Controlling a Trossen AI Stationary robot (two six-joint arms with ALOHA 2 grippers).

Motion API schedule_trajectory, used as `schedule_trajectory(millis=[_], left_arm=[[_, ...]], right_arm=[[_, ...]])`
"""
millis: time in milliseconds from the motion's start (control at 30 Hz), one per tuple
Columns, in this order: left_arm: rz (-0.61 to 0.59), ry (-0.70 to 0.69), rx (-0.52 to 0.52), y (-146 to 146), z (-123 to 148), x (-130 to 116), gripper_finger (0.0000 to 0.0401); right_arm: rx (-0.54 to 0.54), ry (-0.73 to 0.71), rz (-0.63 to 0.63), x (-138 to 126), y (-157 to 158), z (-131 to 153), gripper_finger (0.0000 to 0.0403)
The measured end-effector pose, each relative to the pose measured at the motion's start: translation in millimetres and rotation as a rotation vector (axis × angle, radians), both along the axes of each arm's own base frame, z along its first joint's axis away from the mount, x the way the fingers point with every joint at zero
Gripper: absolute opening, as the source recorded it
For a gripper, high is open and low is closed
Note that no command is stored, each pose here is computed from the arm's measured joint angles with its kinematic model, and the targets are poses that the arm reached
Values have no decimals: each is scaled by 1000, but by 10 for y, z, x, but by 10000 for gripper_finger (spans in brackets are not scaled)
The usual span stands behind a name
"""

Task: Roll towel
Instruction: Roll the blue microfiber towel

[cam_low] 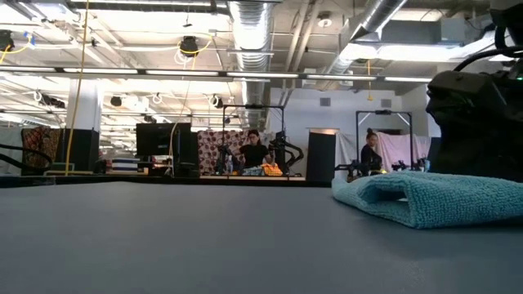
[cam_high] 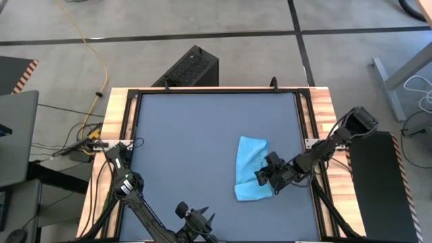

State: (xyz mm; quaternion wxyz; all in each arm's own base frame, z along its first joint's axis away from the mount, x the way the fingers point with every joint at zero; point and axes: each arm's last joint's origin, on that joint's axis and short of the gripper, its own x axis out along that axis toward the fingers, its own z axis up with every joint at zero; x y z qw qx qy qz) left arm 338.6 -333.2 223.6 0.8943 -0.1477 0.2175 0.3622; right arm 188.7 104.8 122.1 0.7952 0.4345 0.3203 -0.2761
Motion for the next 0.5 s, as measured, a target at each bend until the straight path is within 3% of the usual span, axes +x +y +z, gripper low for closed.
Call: schedule_trajectory(millis=[333, 500], left_arm=[[-13, 29, -6, -6, -6, 1, 139], [-14, 31, -6, -8, -7, -1, 139]], right_arm=[[-7, -13, 25, 26, 6, -1, 228], [-18, 24, 19, -17, -33, 16, 207]])
